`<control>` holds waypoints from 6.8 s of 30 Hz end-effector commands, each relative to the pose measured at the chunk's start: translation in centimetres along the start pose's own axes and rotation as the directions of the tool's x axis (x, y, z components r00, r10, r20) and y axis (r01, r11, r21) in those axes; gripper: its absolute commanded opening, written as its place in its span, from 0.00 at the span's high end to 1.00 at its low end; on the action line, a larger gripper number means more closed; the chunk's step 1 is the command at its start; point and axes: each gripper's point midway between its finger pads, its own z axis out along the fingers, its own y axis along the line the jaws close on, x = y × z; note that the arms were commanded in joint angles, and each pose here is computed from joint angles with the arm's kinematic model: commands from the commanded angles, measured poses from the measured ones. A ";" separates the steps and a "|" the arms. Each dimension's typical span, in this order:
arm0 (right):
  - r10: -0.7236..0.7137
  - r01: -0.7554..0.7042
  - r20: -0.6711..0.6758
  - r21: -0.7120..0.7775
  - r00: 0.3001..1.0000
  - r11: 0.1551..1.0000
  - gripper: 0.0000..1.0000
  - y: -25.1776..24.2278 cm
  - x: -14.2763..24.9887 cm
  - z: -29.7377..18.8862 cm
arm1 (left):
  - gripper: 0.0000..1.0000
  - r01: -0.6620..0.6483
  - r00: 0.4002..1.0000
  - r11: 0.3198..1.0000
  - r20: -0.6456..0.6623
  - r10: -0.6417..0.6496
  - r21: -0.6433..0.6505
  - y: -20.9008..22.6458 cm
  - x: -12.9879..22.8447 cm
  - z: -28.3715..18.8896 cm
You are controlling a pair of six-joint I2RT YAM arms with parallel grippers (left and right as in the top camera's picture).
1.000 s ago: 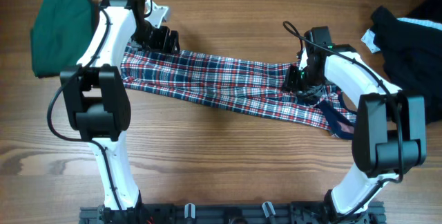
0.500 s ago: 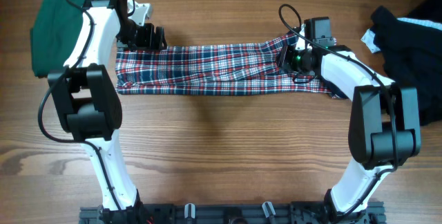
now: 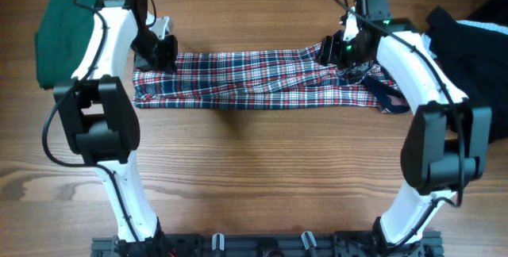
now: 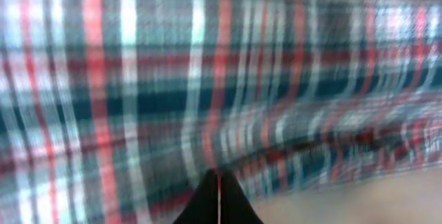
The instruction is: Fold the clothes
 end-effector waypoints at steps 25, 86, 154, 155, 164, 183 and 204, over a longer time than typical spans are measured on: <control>0.409 -0.479 0.258 0.340 0.875 0.810 0.36 -8.4 0.7 0.2 | 0.96 0.034 0.999 0.998 0.024 -0.033 -0.050 1.4 1.2 4.6; 0.323 -0.338 0.102 0.274 0.941 0.900 0.52 -8.9 3.3 -0.3 | 0.96 0.025 0.999 0.998 0.043 -0.023 -0.053 1.4 0.7 4.5; 0.366 -0.322 -0.019 0.434 0.930 0.841 0.96 -13.8 10.1 -6.2 | 0.96 0.018 0.999 0.998 0.047 -0.015 -0.061 1.6 0.6 4.5; 0.384 -0.331 -0.036 0.440 0.923 0.835 0.96 -14.3 10.7 -5.8 | 0.96 0.017 0.999 0.998 0.048 -0.014 -0.061 1.6 0.6 4.5; 0.432 -0.310 -0.226 0.427 0.873 0.850 0.96 -14.6 17.3 -2.5 | 0.96 0.018 0.999 0.998 0.050 -0.015 -0.061 1.6 0.5 4.5; 0.350 -0.271 -0.285 0.280 0.892 0.921 0.15 -12.2 17.7 -2.4 | 0.96 0.016 0.998 0.998 0.060 -0.012 -0.063 1.6 0.3 4.5; 0.123 -0.124 0.012 0.061 0.992 0.990 0.96 -5.1 10.0 -3.2 | 0.96 0.014 0.997 0.998 0.072 -0.009 -0.062 1.6 0.0 4.5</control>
